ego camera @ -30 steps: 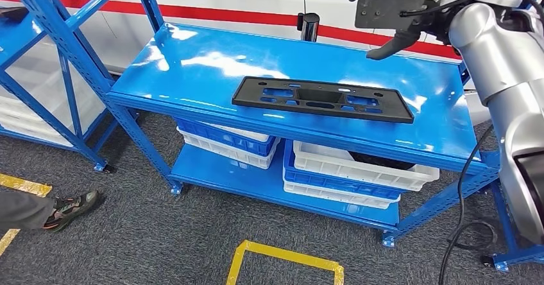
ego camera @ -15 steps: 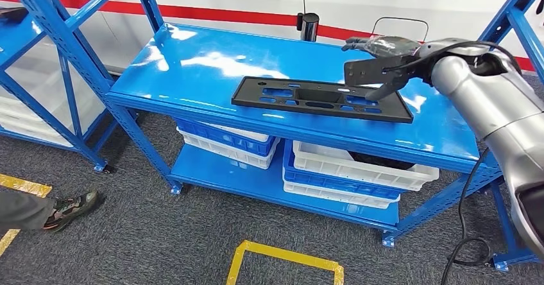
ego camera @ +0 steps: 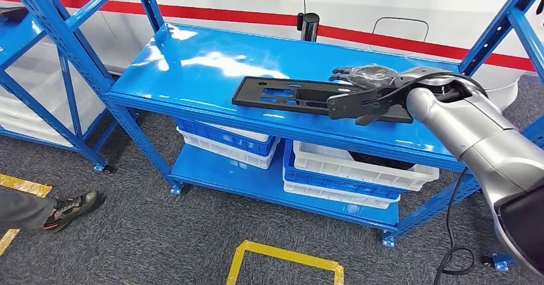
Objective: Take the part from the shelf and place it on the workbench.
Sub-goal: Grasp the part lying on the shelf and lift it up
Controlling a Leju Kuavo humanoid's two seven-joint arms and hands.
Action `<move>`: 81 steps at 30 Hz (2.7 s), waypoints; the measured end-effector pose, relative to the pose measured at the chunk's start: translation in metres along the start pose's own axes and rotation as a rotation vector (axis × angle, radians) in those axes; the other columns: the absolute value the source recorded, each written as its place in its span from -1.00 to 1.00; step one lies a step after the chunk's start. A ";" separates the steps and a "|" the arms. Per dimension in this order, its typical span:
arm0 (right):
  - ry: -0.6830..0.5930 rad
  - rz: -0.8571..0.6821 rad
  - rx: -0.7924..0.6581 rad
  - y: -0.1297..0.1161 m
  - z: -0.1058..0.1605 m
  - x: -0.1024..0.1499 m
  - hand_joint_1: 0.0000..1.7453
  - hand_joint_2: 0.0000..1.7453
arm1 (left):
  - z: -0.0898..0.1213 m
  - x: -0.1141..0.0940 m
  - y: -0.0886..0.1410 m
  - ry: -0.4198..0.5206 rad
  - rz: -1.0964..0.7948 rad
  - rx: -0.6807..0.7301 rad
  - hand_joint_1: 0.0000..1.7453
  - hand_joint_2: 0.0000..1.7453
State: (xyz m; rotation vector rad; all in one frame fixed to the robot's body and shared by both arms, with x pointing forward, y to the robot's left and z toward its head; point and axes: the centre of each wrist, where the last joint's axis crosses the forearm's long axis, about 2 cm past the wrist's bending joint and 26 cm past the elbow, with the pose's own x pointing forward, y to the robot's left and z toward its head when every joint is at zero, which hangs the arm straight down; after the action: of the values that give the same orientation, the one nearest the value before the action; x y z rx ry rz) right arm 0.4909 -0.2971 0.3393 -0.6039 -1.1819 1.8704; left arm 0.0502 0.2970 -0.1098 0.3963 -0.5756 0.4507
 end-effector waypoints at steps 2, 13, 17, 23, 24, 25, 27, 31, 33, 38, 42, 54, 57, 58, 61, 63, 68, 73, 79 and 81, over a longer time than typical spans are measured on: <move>0.002 0.008 0.004 0.002 -0.003 0.002 -1.00 1.00 | 0.000 0.000 0.000 0.000 0.002 0.000 -1.00 -1.00; 0.006 0.055 -0.003 0.029 -0.023 0.012 -1.00 1.00 | 0.000 0.000 0.000 -0.005 -0.001 -0.002 -1.00 -1.00; 0.009 0.057 0.011 0.039 -0.029 0.016 -1.00 1.00 | 0.001 0.000 -0.001 -0.005 0.000 -0.002 -1.00 -1.00; 0.026 0.093 0.005 0.044 -0.036 0.022 -1.00 1.00 | 0.001 -0.001 -0.001 -0.006 0.000 -0.002 -1.00 -1.00; 0.030 0.099 0.005 0.046 -0.038 0.024 -1.00 1.00 | 0.001 -0.001 -0.001 -0.007 0.000 -0.002 -1.00 -1.00; 0.032 0.102 0.008 0.049 -0.040 0.026 -1.00 1.00 | 0.001 -0.001 -0.001 -0.007 -0.001 -0.002 -1.00 -1.00; 0.033 0.103 0.018 0.055 -0.046 0.030 -1.00 1.00 | 0.001 0.000 -0.002 -0.008 -0.002 -0.002 -1.00 -1.00; 0.032 0.103 0.034 0.060 -0.054 0.039 -1.00 1.00 | 0.001 0.000 -0.002 -0.006 0.002 0.001 -1.00 -1.00; 0.031 0.103 0.036 0.061 -0.056 0.042 -1.00 1.00 | 0.001 -0.001 -0.002 -0.006 0.003 0.002 -1.00 -1.00; 0.048 0.121 -0.008 0.060 -0.061 0.050 -1.00 1.00 | 0.001 -0.001 -0.003 -0.006 0.007 0.002 -1.00 -1.00; 0.083 0.140 -0.068 0.059 -0.066 0.057 -1.00 1.00 | 0.002 -0.001 -0.004 -0.012 0.006 -0.001 -1.00 -1.00; 0.154 0.142 -0.168 0.049 -0.068 0.060 -1.00 1.00 | 0.002 -0.001 -0.004 -0.017 -0.006 -0.010 -1.00 -1.00; 0.168 0.147 -0.191 0.042 -0.067 0.060 -1.00 1.00 | 0.002 -0.001 -0.005 -0.018 -0.009 -0.011 -1.00 -1.00; 0.173 0.149 -0.200 0.041 -0.067 0.061 -1.00 1.00 | 0.002 -0.001 -0.005 -0.018 -0.010 -0.012 -1.00 -1.00; 0.190 0.158 -0.222 0.039 -0.069 0.064 -1.00 1.00 | 0.003 -0.001 -0.005 -0.020 -0.011 -0.017 -1.00 -1.00; 0.199 0.164 -0.235 0.039 -0.070 0.067 -1.00 1.00 | 0.003 -0.001 -0.006 -0.020 -0.011 -0.022 -1.00 -1.00; 0.208 0.174 -0.249 0.040 -0.072 0.070 -1.00 1.00 | 0.003 -0.001 -0.007 -0.021 -0.010 -0.026 -1.00 -1.00; 0.216 0.187 -0.271 0.048 -0.075 0.074 -1.00 1.00 | 0.003 -0.001 -0.007 -0.025 -0.008 -0.026 -1.00 -1.00; 0.213 0.175 -0.253 0.060 -0.079 0.078 -1.00 1.00 | 0.003 -0.001 -0.007 -0.024 -0.003 -0.023 -1.00 -1.00; 0.214 0.173 -0.251 0.061 -0.079 0.078 -1.00 1.00 | 0.003 -0.001 -0.007 -0.023 -0.001 -0.021 -1.00 -1.00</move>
State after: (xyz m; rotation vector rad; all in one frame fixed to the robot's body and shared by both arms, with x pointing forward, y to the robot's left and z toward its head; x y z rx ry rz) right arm 0.4835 -0.2051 0.2521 -1.0480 -1.2631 1.7568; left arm 0.0515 0.2890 -0.1097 0.3824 -0.6022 0.4387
